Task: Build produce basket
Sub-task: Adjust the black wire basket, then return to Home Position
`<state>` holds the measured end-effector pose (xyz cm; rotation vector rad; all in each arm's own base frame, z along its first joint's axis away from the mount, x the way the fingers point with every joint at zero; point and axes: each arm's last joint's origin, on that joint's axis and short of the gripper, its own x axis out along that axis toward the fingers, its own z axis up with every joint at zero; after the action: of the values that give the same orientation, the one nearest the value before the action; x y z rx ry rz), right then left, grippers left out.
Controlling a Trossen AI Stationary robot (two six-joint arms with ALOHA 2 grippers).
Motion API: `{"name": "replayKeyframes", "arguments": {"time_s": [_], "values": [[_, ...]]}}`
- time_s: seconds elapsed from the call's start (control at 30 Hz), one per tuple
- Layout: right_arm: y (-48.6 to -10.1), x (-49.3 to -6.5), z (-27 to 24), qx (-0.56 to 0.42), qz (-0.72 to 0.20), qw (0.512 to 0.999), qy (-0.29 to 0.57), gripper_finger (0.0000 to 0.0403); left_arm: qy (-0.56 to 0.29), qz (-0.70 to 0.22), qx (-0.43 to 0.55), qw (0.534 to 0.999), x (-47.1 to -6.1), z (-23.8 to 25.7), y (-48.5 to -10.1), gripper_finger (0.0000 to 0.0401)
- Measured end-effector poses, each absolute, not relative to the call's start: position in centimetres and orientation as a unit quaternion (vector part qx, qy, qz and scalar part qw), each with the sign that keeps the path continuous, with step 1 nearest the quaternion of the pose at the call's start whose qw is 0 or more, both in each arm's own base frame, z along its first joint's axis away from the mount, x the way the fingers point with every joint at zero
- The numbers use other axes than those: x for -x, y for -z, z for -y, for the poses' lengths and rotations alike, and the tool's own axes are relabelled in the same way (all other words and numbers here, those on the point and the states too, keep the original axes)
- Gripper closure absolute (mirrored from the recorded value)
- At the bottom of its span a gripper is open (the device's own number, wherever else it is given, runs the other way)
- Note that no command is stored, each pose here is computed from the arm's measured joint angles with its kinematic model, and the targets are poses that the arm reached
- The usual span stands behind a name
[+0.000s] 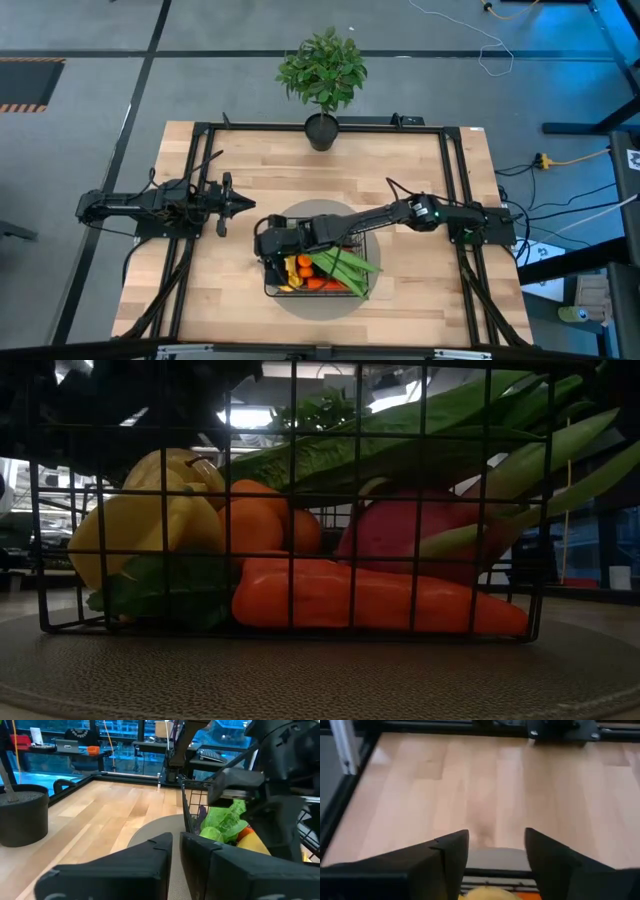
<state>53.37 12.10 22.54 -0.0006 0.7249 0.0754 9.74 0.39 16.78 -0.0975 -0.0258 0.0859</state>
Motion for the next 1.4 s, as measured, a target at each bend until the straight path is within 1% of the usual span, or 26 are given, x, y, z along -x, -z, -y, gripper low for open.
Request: {"name": "replayKeyframes", "arguments": {"time_s": [0.27, 0.6, 0.7, 0.87, 1.0, 1.4], "values": [[-22.3, -53.0, -11.8, 0.013, -0.376, 0.926, -0.01, 0.0215, -0.043, 0.013, 0.049, 0.998, -9.7, -0.4, -16.8, 0.0386], [-22.5, -52.8, -11.8, 0.018, -0.383, 0.923, -0.008, 0.0215, -0.043, 0.013, 0.049, 0.998, -9.7, -0.4, -16.8, 0.0399], [-23.1, -52.6, -11.9, 0.022, -0.389, 0.921, -0.009, 0.0215, -0.043, 0.013, 0.049, 0.998, -9.7, -0.4, -16.8, 0.0401], [-24.7, -52.3, -12.3, 0.025, -0.379, 0.925, -0.007, 0.0215, -0.043, 0.013, 0.049, 0.998, -9.7, -0.4, -16.8, 0.0394], [-25.7, -51.9, -12.8, 0.024, -0.363, 0.931, 0.019, 0.0215, -0.043, 0.013, 0.049, 0.998, -9.7, -0.4, -16.8, 0.0386], [-27.2, -50.2, -15.7, 0.036, -0.365, 0.93, -0.011, 0.0215, -0.043, 0.013, 0.049, 0.998, -9.7, -0.4, -16.8, 0.037]]}}
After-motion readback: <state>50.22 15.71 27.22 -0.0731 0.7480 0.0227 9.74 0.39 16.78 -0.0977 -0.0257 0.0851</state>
